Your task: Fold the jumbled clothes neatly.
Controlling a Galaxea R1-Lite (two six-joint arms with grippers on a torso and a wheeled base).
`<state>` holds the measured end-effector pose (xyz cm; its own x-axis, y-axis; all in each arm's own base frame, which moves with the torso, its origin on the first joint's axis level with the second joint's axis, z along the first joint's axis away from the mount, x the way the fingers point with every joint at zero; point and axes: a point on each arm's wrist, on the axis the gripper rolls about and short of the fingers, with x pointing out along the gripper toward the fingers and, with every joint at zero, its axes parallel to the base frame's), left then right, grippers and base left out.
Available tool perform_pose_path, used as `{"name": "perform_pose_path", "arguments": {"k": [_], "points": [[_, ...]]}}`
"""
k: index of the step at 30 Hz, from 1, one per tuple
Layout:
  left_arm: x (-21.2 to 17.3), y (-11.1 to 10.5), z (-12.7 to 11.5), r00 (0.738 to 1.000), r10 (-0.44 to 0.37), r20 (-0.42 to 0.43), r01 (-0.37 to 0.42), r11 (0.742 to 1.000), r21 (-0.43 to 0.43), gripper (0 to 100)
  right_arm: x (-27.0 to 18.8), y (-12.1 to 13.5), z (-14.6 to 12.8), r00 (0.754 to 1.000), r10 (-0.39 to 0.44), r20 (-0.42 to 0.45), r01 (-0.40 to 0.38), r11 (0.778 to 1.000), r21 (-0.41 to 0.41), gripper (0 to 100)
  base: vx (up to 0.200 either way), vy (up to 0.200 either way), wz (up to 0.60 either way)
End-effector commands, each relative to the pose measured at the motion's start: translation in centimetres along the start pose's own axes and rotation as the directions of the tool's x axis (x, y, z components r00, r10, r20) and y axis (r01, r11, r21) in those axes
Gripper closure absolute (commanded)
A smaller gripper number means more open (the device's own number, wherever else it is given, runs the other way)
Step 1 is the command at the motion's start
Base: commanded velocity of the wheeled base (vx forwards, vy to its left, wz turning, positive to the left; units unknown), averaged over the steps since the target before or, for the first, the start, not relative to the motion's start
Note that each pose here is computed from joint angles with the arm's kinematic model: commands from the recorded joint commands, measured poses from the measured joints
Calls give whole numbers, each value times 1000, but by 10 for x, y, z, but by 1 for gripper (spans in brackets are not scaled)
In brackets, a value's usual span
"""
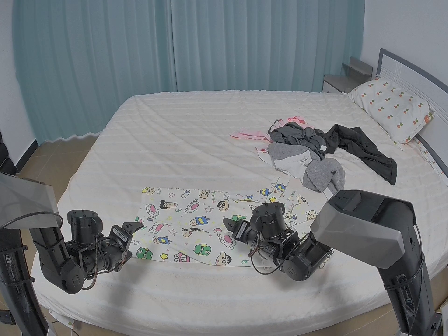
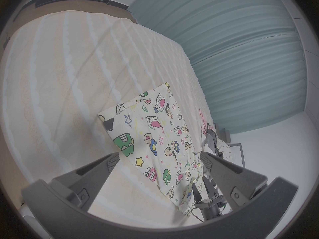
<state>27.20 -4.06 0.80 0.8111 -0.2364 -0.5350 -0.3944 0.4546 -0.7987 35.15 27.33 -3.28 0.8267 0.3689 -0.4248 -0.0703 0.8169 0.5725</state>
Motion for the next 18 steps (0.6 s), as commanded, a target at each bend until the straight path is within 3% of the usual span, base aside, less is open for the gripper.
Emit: {"name": "perform_pose_path", "arguments": {"k": [1, 7, 14, 18], "points": [[-1, -2, 1, 1000, -25, 11, 25, 1000, 3, 0, -31, 8, 17, 1000, 17, 13, -17, 1000, 2, 0, 0, 0, 0], [-2, -4, 2, 998, -52, 22, 52, 999, 0, 0, -60, -1, 47, 998, 34, 56, -36, 998, 45, 0, 0, 0, 0], [-3, -4, 4, 998, -54, 32, 54, 999, 1, 0, -63, -17, 43, 998, 42, 46, -45, 997, 61, 0, 0, 0, 0], [-4, -2, 9, 998, -50, 46, 51, 999, -7, 0, -63, -21, 48, 998, 33, 53, -37, 997, 69, 0, 0, 200, 0]]}}
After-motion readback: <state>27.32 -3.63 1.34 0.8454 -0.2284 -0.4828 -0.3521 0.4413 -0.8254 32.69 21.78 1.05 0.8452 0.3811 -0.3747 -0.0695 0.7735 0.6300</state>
